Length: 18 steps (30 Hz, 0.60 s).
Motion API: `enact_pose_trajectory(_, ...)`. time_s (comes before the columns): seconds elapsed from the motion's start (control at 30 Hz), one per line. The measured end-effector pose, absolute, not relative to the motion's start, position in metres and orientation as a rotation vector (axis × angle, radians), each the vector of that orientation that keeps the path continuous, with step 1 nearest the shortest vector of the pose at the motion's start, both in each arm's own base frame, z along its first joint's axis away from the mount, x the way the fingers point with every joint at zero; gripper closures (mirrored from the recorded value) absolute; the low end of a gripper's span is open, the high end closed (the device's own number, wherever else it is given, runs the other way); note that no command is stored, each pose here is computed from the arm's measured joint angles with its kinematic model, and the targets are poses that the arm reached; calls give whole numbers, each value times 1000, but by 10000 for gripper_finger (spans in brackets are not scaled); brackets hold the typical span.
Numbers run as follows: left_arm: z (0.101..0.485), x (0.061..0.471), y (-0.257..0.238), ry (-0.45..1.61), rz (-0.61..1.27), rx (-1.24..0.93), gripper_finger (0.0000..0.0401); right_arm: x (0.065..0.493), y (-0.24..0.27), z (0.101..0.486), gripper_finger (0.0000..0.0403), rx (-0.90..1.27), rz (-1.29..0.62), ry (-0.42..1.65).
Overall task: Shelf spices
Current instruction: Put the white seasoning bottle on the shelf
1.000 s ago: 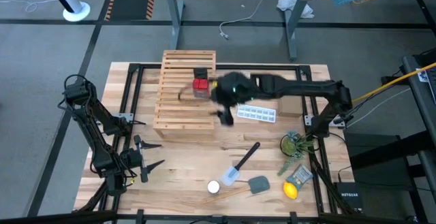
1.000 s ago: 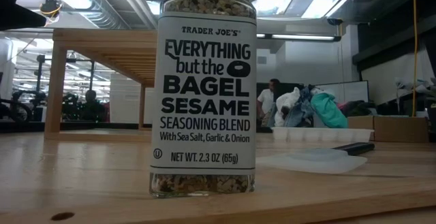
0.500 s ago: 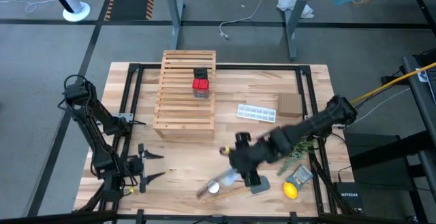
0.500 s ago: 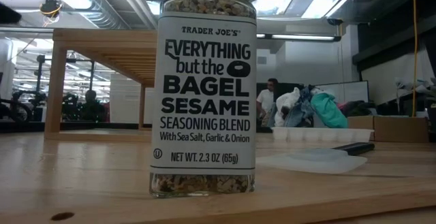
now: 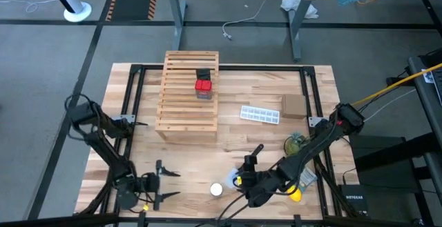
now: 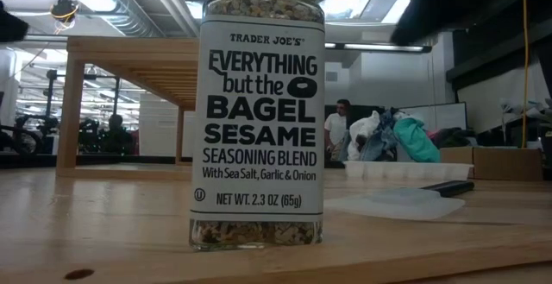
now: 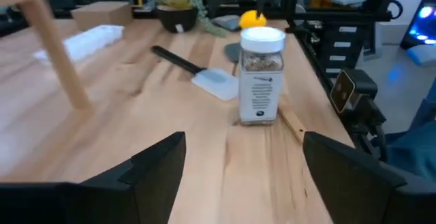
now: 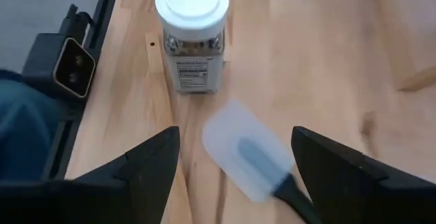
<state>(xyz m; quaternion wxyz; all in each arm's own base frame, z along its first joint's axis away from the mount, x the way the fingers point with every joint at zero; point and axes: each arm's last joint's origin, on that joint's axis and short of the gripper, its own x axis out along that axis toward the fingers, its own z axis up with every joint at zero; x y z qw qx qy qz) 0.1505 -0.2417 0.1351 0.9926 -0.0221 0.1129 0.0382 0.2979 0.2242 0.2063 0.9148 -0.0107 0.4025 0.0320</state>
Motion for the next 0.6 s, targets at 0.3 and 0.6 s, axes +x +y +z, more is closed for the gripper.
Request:
enact_pose_trajectory(0.3, 116, 196, -246, 276, 42, -57, 112, 299, 203, 165, 114, 144, 97, 687)
enact_pose_trajectory(0.6, 120, 223, -249, 278, 44, -28, 112, 302, 206, 144, 114, 227, 164, 551)
